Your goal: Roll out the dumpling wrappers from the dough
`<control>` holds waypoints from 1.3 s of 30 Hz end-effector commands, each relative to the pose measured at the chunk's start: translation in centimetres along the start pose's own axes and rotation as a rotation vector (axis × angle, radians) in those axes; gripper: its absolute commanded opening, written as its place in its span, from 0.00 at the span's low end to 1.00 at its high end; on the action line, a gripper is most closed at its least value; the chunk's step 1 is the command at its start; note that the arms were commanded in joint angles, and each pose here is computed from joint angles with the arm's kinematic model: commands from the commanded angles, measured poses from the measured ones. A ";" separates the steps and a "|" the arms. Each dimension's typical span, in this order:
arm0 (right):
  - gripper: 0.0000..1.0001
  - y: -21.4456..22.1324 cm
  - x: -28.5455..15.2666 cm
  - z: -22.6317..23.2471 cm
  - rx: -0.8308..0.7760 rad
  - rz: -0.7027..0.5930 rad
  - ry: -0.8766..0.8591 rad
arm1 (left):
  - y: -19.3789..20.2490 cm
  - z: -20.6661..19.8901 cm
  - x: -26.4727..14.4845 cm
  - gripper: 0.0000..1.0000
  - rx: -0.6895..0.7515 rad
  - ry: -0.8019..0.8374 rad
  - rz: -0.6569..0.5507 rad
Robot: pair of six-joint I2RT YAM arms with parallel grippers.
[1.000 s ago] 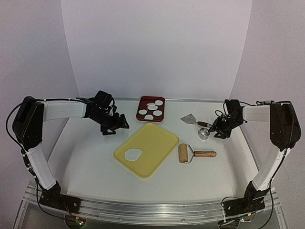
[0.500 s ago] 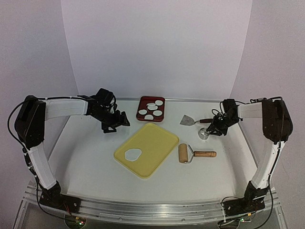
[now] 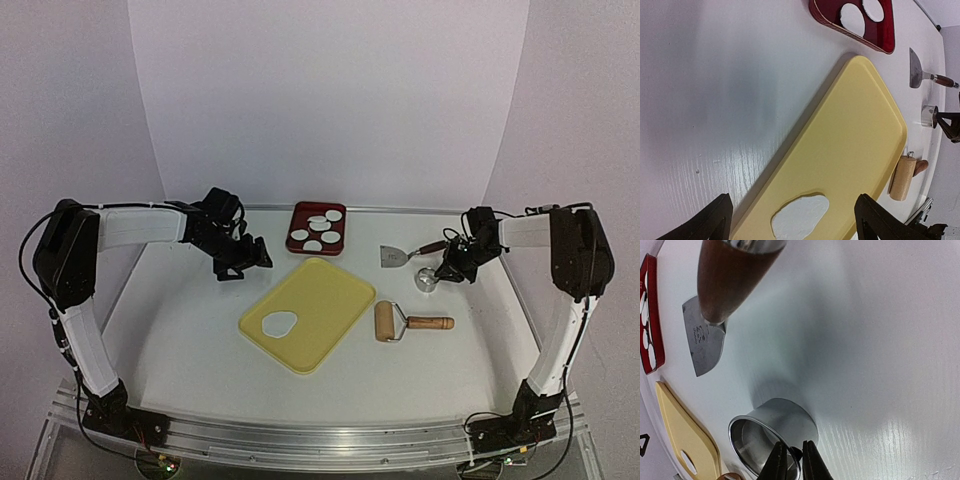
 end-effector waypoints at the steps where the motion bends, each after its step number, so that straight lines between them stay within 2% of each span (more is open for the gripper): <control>1: 0.10 -0.1 0.3 0.2 -0.028 0.030 -0.021 | -1.0 -0.3 -0.7 0.86 0.032 -0.005 -0.023; 7: 0.10 0.8 0.2 0.3 -0.090 0.047 -0.018 | -0.8 -0.3 -0.9 0.86 0.070 -0.008 -0.017; 15: 0.09 2.1 0.7 1.1 -0.168 0.047 0.081 | -0.4 -0.2 -0.9 0.86 0.117 -0.011 0.001; 20: 0.01 2.8 0.5 2.2 -0.172 0.011 0.131 | -0.4 -0.3 -1.3 0.86 0.142 -0.013 0.002; 24: 0.00 3.8 -1.3 4.0 -0.202 -0.042 0.171 | -0.2 -0.4 -2.1 0.86 0.164 -0.013 -0.011; 29: 0.00 6.9 -4.0 6.9 -0.254 -0.082 0.229 | 0.2 -0.7 -3.4 0.84 0.202 0.007 -0.019; 33: 0.00 10.6 -5.1 9.7 -0.286 -0.070 0.248 | 0.4 -1.3 -4.4 0.78 0.235 0.061 -0.031; 39: 0.00 17.4 -2.4 14.0 -0.337 0.002 0.227 | 0.6 -0.8 -5.3 0.72 0.247 0.123 -0.049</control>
Point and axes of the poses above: each gripper's point midway between its finger pads, its own x axis out along the fingers, its own z axis along the line the jaws close on, y = z × x, the point moved 9 cm from there along -x, back along the fingers, and after that the axes turned 12 degrees about x, right-handed, at the moved point
